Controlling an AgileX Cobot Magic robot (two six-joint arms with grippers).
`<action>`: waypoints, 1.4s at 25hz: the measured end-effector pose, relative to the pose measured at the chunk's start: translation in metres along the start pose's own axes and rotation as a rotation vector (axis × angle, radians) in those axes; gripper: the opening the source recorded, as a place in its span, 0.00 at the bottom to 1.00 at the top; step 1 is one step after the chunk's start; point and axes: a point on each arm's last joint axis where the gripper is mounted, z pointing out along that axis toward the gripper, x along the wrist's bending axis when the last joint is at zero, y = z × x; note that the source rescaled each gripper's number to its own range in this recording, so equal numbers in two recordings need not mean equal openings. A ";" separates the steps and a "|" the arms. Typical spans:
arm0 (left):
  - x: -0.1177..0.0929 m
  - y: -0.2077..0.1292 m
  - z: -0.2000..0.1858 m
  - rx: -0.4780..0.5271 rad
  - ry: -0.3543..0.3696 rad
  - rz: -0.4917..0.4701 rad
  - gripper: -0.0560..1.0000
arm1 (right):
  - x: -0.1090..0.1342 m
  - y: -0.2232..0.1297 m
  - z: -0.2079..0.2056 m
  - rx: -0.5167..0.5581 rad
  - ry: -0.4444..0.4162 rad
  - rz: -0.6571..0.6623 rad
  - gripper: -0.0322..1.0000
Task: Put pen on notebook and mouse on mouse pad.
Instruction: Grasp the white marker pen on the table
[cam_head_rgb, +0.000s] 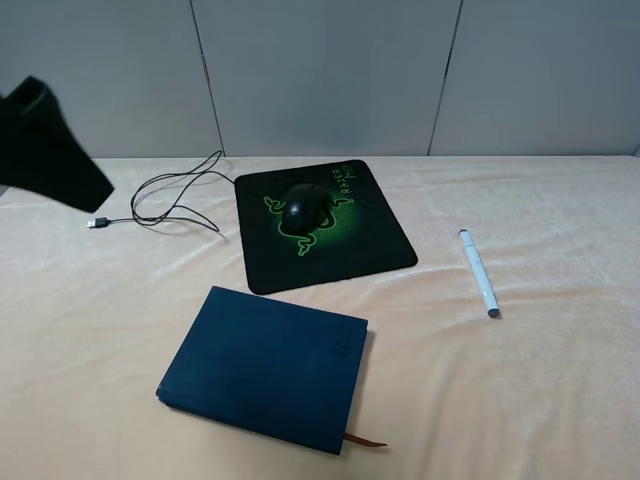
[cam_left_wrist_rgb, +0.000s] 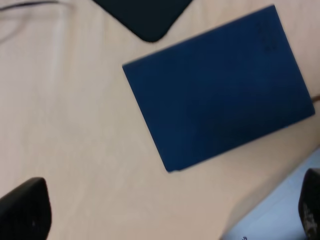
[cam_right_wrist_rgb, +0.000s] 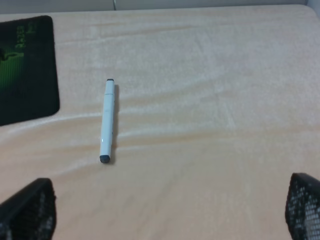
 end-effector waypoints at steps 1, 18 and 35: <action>-0.001 -0.011 -0.004 -0.012 0.001 0.001 1.00 | 0.000 0.000 0.000 0.000 0.000 0.000 1.00; -0.010 -0.158 0.007 -0.199 0.066 -0.119 1.00 | 0.000 0.000 0.000 0.000 0.000 0.000 1.00; -0.016 -0.206 0.020 -0.452 0.253 -0.306 1.00 | 0.000 0.000 0.000 0.000 0.000 0.000 1.00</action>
